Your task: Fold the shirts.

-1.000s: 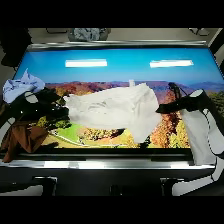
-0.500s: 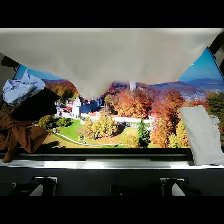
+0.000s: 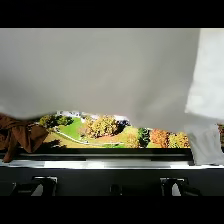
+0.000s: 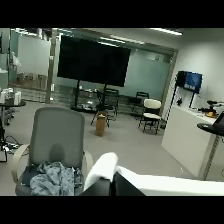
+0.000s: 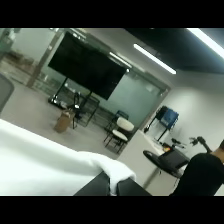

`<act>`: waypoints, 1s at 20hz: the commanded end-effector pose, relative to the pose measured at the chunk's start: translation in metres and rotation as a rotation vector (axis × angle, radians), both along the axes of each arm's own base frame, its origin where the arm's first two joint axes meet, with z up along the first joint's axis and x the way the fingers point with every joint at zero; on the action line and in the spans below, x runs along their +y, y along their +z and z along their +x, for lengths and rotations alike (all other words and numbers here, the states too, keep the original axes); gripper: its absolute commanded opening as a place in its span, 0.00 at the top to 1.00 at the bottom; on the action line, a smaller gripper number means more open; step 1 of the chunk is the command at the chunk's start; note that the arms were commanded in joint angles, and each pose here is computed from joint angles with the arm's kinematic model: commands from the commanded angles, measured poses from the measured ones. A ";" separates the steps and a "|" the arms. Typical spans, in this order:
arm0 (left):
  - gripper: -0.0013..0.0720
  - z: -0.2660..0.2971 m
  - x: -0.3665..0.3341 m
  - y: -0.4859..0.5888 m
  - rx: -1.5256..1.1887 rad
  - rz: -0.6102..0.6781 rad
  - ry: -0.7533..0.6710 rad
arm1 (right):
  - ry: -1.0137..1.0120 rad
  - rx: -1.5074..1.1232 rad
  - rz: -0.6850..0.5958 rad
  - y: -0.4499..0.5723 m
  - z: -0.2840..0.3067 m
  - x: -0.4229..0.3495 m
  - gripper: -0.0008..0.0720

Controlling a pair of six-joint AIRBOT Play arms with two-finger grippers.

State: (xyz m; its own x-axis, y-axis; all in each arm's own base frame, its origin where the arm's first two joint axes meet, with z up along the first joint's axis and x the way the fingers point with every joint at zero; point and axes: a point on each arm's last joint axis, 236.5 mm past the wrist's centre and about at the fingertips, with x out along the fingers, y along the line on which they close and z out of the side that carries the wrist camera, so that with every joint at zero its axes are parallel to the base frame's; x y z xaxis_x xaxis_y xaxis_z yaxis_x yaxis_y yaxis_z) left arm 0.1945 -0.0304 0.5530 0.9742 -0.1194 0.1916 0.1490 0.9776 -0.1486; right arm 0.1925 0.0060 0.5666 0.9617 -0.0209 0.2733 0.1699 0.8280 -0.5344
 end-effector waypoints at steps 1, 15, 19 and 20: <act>0.95 0.026 0.007 -0.037 0.157 0.069 0.031 | -0.063 0.209 0.020 -0.047 0.023 -0.020 0.92; 0.95 0.301 0.023 -0.567 1.408 0.111 -0.083 | 0.161 1.383 0.335 -0.553 0.354 0.027 0.92; 0.95 0.351 0.015 -0.585 1.328 0.050 -0.095 | 0.092 1.160 0.370 -0.547 0.408 0.009 0.92; 0.95 0.355 0.014 -0.583 1.319 0.043 -0.098 | 0.081 1.152 0.353 -0.548 0.410 0.006 0.92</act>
